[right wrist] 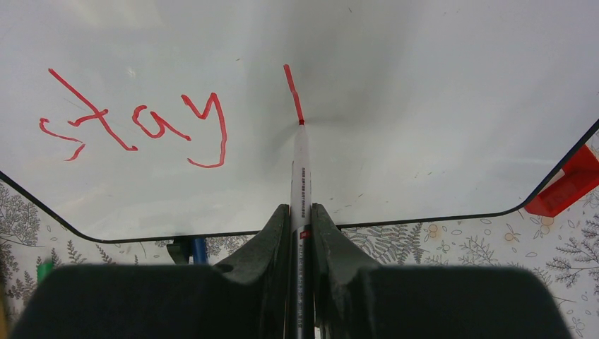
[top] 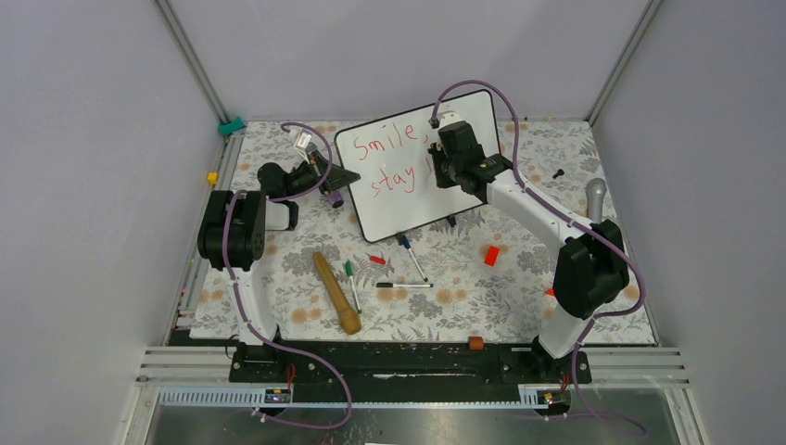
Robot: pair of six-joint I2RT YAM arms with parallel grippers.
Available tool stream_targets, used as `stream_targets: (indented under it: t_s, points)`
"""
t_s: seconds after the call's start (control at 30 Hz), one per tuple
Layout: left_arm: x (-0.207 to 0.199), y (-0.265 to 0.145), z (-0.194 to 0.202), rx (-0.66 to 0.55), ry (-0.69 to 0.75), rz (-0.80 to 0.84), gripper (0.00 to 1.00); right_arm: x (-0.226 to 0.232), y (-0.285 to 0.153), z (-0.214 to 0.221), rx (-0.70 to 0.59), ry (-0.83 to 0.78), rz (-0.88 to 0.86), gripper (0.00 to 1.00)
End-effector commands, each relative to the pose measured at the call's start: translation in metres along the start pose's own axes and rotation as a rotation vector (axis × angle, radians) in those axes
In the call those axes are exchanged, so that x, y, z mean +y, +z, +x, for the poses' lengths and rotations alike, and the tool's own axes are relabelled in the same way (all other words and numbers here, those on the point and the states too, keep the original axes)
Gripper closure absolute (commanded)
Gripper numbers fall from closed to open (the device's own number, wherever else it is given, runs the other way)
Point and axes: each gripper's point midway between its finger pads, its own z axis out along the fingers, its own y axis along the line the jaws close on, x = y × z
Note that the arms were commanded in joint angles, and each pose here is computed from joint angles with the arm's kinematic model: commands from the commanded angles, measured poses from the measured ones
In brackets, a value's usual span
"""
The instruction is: Write a sentence on the whiteboard
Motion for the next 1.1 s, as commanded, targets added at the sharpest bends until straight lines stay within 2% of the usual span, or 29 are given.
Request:
stream_targets:
  t_s: [0.0,1.07]
  points:
    - [-0.017,0.001,0.006,0.049,0.188,0.098,1.00,-0.001,-0.005,-0.031,-0.098,0.003,0.013,1.00]
    - [-0.017,0.001,0.006,0.051,0.190,0.100,1.00,0.003,-0.013,-0.043,-0.138,0.004,-0.009,1.00]
